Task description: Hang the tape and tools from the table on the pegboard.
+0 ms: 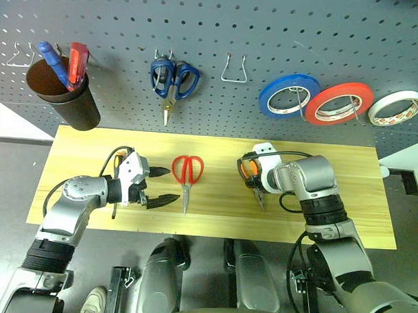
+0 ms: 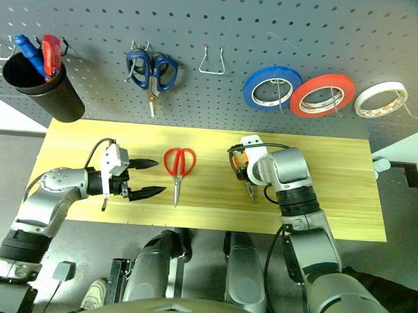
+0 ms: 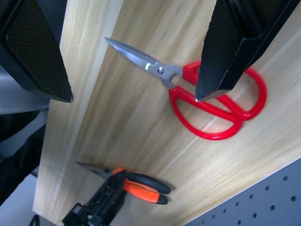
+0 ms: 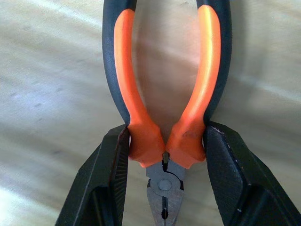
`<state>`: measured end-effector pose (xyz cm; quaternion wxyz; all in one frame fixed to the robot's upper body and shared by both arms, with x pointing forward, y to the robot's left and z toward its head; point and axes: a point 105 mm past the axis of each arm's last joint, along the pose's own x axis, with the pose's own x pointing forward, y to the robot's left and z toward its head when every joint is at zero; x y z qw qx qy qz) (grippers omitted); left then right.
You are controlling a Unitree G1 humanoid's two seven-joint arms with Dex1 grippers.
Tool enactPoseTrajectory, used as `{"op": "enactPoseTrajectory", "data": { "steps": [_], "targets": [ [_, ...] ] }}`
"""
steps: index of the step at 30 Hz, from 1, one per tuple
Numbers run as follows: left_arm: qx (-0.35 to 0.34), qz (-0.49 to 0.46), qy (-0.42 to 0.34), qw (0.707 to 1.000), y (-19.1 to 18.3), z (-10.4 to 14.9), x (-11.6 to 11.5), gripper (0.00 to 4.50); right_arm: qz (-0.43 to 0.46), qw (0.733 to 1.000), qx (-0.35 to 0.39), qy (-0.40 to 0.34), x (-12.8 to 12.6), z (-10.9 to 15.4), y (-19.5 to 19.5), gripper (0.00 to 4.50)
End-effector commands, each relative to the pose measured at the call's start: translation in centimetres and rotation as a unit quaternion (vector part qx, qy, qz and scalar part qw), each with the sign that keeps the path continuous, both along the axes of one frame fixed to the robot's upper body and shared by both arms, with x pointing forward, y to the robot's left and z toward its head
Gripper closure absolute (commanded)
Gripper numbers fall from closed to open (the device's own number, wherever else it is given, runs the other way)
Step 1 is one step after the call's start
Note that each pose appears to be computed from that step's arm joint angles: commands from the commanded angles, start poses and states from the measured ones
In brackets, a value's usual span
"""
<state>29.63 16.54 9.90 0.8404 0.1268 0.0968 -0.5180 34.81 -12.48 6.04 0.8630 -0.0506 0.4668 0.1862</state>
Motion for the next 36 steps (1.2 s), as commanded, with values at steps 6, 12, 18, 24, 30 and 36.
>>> {"op": "enactPoseTrajectory", "data": {
  "steps": [6,12,18,24,30,36],
  "targets": [
    [-0.049,-0.007,-0.015,0.999,0.6,2.8,-2.4,0.14,0.176,0.973,0.132,-0.074,-2.4,7.6,4.3,2.5],
    [-0.071,0.01,-0.035,0.997,2.4,4.4,-3.5,0.14,0.245,0.943,0.192,-0.119,-4.1,11.5,5.5,2.5],
    [-0.1,0.023,-0.084,0.991,4.1,7.0,-3.9,0.14,0.284,0.912,0.23,-0.183,-4.5,14.7,5.0,2.5],
    [-0.116,0.006,-0.104,0.988,4.6,9.2,-4.2,0.14,0.331,0.867,0.276,-0.252,-5.9,18.4,4.5,2.5],
    [-0.117,-0.009,-0.118,0.986,4.5,10.4,-4.1,0.14,0.332,0.829,0.313,-0.323,-5.8,21.8,4.1,2.5],
    [-0.116,-0.006,-0.141,0.983,4.8,11.5,-3.3,0.14,0.302,0.806,0.327,-0.391,-4.5,24.5,4.4,2.5]
  ]
}}
